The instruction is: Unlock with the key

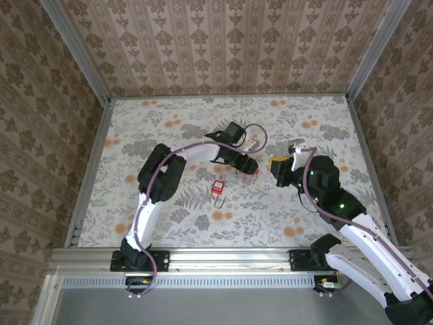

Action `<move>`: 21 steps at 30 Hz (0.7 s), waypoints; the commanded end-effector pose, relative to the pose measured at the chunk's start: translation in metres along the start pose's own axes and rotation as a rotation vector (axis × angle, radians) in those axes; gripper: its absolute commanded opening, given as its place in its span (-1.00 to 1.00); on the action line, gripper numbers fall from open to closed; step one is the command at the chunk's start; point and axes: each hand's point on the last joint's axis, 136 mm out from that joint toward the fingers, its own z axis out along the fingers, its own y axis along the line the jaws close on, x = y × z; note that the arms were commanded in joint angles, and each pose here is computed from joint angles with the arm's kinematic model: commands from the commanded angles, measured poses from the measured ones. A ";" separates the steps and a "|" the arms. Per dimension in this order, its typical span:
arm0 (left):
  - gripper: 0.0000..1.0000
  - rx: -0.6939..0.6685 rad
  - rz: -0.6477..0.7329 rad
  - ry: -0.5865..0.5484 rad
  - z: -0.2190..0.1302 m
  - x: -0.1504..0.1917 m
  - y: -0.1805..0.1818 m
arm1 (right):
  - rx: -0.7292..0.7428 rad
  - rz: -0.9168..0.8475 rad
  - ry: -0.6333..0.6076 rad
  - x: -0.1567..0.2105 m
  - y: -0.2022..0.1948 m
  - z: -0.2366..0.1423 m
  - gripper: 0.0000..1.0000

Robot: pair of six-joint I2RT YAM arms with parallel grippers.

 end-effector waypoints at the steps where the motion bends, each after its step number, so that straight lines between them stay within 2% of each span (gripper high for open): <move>1: 0.19 -0.016 -0.035 0.000 -0.013 0.010 -0.011 | 0.017 0.004 -0.008 0.000 -0.004 -0.004 -0.78; 7: 0.22 -0.020 0.016 0.004 -0.019 0.010 -0.027 | 0.021 -0.002 -0.020 -0.005 -0.003 -0.005 -0.78; 16: 0.35 -0.369 0.177 0.146 -0.016 0.009 -0.004 | 0.065 -0.012 -0.039 -0.008 -0.010 -0.013 -0.78; 21: 0.39 -0.416 0.203 0.190 -0.005 0.014 0.000 | 0.079 -0.012 -0.045 -0.010 -0.012 -0.016 -0.78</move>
